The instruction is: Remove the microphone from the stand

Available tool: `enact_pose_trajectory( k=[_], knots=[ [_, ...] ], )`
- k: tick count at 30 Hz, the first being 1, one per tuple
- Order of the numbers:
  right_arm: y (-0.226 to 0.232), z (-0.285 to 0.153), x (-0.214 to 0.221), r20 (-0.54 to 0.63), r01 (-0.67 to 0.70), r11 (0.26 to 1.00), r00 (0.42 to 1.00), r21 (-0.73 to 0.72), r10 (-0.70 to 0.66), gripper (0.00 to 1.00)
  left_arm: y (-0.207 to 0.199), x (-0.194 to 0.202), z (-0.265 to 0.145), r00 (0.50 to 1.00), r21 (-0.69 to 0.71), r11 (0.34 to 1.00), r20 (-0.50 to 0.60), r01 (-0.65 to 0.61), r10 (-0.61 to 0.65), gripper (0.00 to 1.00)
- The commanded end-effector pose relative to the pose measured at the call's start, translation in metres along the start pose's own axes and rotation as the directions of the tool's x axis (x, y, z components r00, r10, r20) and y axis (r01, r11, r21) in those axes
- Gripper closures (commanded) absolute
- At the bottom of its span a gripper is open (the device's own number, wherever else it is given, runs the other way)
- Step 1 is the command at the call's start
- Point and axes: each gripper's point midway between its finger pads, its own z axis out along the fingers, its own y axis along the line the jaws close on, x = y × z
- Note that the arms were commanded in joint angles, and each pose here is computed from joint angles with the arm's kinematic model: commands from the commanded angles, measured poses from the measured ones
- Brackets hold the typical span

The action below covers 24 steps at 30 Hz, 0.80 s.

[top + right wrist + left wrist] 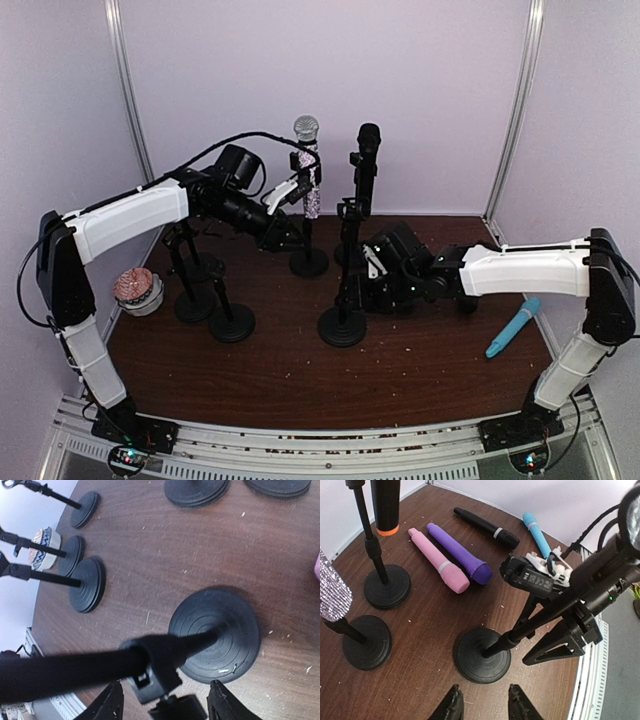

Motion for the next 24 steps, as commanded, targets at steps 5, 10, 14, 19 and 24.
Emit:
enact_pose_trajectory(
  k=[5,10,14,19,24],
  knots=[
    [0.016,-0.032,0.003,-0.015,-0.03,0.961,1.0,-0.275,0.027,0.39,-0.017,-0.003,-0.029,0.999,0.046,0.998,0.033,-0.043,0.042,0.61],
    [0.002,-0.037,0.003,-0.096,-0.051,0.936,0.995,-0.347,0.018,0.41,-0.024,0.003,-0.048,0.999,0.074,0.997,0.023,-0.04,0.038,0.5],
    [-0.004,-0.034,-0.006,-0.129,-0.068,0.919,0.991,-0.388,0.019,0.47,-0.025,0.012,-0.065,0.999,0.071,0.997,0.019,-0.028,0.027,0.4],
    [0.004,-0.029,-0.015,-0.167,-0.075,0.882,0.986,-0.464,-0.004,0.52,-0.027,0.025,-0.08,1.0,0.06,0.998,0.013,-0.025,0.024,0.36],
    [0.012,-0.025,-0.022,-0.168,-0.069,0.86,0.986,-0.506,-0.02,0.53,-0.031,0.032,-0.086,0.999,0.048,0.998,0.009,-0.036,0.036,0.36]
  ],
)
